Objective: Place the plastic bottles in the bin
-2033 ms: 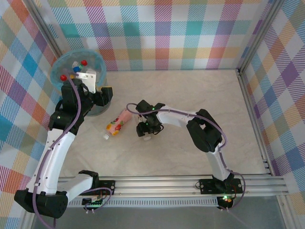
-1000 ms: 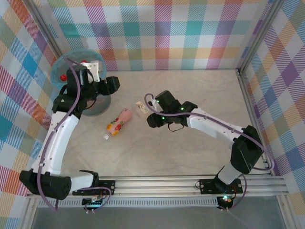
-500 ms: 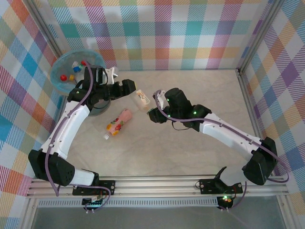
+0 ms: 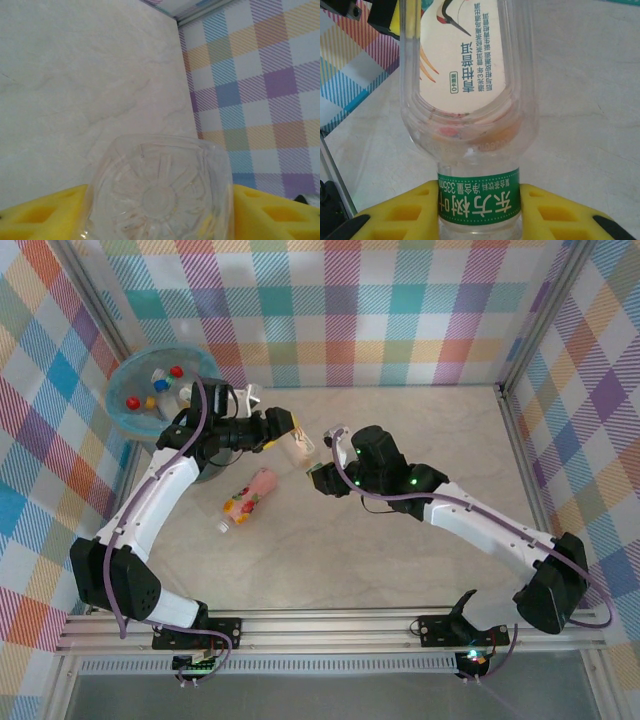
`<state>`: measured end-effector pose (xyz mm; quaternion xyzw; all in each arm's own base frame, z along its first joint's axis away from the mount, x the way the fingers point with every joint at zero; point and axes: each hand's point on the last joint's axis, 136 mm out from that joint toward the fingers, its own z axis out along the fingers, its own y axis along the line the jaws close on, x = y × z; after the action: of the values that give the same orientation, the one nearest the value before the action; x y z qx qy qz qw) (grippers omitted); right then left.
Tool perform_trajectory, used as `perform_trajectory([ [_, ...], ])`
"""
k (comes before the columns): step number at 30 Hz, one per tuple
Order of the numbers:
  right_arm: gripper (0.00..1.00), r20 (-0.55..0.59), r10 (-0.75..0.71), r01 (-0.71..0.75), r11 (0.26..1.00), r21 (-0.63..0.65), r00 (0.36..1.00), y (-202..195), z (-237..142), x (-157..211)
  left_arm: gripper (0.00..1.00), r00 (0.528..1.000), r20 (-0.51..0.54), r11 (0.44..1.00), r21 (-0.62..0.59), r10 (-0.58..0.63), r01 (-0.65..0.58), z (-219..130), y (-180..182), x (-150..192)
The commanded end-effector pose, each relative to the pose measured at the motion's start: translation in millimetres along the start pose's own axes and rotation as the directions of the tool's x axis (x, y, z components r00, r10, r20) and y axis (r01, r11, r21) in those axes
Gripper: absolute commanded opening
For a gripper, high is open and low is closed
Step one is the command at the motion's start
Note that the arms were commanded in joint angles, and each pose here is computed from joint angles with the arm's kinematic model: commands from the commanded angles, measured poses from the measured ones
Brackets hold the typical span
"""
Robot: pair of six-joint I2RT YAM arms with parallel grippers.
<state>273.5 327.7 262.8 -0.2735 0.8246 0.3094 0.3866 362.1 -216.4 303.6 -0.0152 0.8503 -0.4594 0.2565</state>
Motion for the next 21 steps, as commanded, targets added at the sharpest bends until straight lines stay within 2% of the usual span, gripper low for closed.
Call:
perform_trajectory([
  [1, 0.34, 0.08, -0.008, 0.012, 0.998, -0.056, 0.997, 11.9, -9.9, -17.2, 0.53, 1.0, -0.003, 0.999, 0.049, 0.015, -0.015, 2.4, -12.6, 1.2],
  [4, 0.4, 0.083, -0.008, 0.012, 0.999, -0.049, 0.997, 10.9, -10.8, -17.4, 0.46, 0.999, 0.035, 0.999, 0.039, 0.026, -0.028, -4.3, -17.2, -5.1],
  [6, 0.56, 0.094, -0.007, 0.011, 0.999, -0.042, 0.996, 10.5, -13.0, -21.4, 0.44, 0.996, 0.081, 0.999, 0.016, 0.043, -0.045, -13.0, -22.4, -13.7],
  [8, 0.8, 0.121, -0.003, 0.006, 1.0, -0.018, 0.993, 7.8, -16.3, -29.8, 0.44, 0.986, 0.15, 0.996, -0.053, 0.075, -0.068, -29.5, -25.6, -27.2],
  [10, 0.96, 0.15, -0.012, 0.012, 1.0, 0.001, 0.989, 6.6, -19.2, -40.5, 0.44, 0.962, 0.238, 0.985, -0.14, 0.134, -0.103, -53.9, -30.7, -46.4],
  [11, 1.0, 0.167, -0.023, 0.021, 1.0, 0.01, 0.986, 6.7, -20.6, -47.9, 0.43, 0.944, 0.283, 0.976, -0.183, 0.167, -0.118, -69.2, -34.0, -57.7],
  [14, 1.0, 0.193, -0.05, 0.048, 0.999, 0.015, 0.98, 10.9, -20.0, -68.3, 0.42, 0.878, 0.399, 0.938, -0.321, 0.263, -0.135, -120.9, -39.4, -94.7],
  [17, 1.0, 0.209, -0.073, 0.081, 0.996, -0.029, 0.975, 23.4, -15.9, -87.7, 0.39, 0.807, 0.47, 0.858, -0.508, 0.356, -0.083, -177.7, -28.8, -129.0],
  [18, 1.0, 0.21, -0.075, 0.086, 0.995, -0.043, 0.975, 26.7, -13.1, -92.4, 0.39, 0.787, 0.483, 0.824, -0.564, 0.383, -0.055, -194.6, -21.7, -138.5],
  [21, 1.0, 0.193, -0.087, 0.107, 0.99, -0.092, 0.977, 37.5, -3.2, -102.7, 0.37, 0.73, 0.503, 0.668, -0.74, 0.463, 0.086, -251.9, 14.0, -167.7],
])
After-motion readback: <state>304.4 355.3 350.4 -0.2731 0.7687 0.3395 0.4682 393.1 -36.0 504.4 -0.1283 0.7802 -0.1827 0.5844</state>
